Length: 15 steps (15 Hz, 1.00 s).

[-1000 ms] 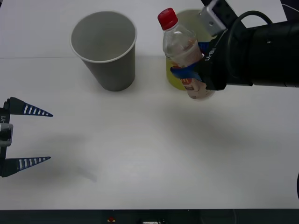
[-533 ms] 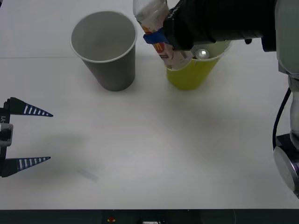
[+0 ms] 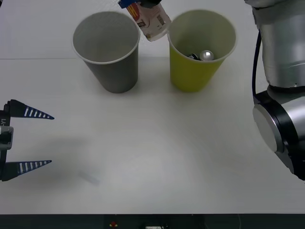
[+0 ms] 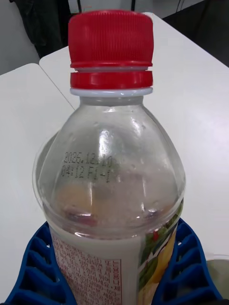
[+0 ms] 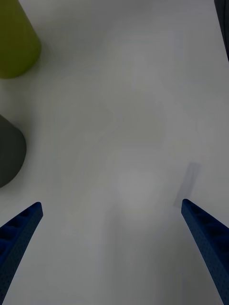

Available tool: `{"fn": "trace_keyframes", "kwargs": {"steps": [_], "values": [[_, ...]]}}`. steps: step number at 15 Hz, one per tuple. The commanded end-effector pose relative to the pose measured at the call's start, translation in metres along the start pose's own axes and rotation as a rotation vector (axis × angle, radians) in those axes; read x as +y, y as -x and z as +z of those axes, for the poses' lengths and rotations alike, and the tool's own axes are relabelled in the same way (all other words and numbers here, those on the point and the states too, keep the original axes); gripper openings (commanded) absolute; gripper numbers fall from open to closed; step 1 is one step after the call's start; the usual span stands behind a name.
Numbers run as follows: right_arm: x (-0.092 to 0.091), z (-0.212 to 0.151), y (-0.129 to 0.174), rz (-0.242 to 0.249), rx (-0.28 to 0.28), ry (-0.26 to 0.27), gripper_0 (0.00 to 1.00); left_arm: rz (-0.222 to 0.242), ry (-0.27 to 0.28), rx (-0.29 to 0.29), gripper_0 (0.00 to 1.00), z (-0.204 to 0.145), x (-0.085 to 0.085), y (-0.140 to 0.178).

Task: Put the can into the green bin and the plastic bottle into the gray bin

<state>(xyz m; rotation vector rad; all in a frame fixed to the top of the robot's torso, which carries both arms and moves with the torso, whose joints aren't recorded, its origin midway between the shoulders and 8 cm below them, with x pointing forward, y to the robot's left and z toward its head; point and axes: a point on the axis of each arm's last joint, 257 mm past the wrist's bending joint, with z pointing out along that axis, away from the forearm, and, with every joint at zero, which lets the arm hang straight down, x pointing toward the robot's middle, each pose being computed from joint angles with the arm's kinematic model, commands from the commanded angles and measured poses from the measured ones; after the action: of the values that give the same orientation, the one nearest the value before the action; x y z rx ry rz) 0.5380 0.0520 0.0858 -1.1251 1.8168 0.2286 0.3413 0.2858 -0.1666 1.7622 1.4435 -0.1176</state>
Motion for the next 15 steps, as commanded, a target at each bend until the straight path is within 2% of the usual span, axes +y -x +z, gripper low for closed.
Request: {"fn": "trace_keyframes", "kwargs": {"steps": [1, 3, 4, 6, 10, 12, 13, 15], "values": [[-0.005, 0.023, 0.007, 0.000, 0.063, 0.001, 0.00, 0.000, 0.000, 0.000, 1.00, 0.000, 0.000, 0.000], [-0.010, 0.041, 0.021, 0.010, 0.059, -0.010, 0.00, 0.000, 0.000, 0.000, 1.00, 0.000, 0.000, 0.000], [-0.011, 0.050, 0.029, 0.029, 0.043, -0.007, 0.00, 0.000, 0.000, 0.000, 1.00, 0.000, 0.000, 0.000], [-0.015, 0.069, 0.041, 0.036, 0.012, -0.011, 0.00, 0.000, 0.000, 0.000, 1.00, 0.000, 0.000, 0.000], [-0.003, 0.101, 0.048, 0.043, -0.011, -0.001, 0.00, 0.000, 0.000, 0.000, 1.00, 0.000, 0.000, 0.000], [0.007, 0.108, 0.048, 0.012, -0.005, -0.002, 0.00, 0.000, 0.000, 0.000, 1.00, 0.000, 0.000, 0.000], [0.015, 0.110, 0.048, 0.012, -0.007, 0.019, 0.00, 0.000, 0.000, 0.000, 1.00, 0.000, 0.000, 0.000], [0.018, 0.111, 0.047, 0.008, -0.004, 0.027, 0.00, 0.000, 0.000, 0.000, 1.00, 0.000, 0.000, 0.000]]}}
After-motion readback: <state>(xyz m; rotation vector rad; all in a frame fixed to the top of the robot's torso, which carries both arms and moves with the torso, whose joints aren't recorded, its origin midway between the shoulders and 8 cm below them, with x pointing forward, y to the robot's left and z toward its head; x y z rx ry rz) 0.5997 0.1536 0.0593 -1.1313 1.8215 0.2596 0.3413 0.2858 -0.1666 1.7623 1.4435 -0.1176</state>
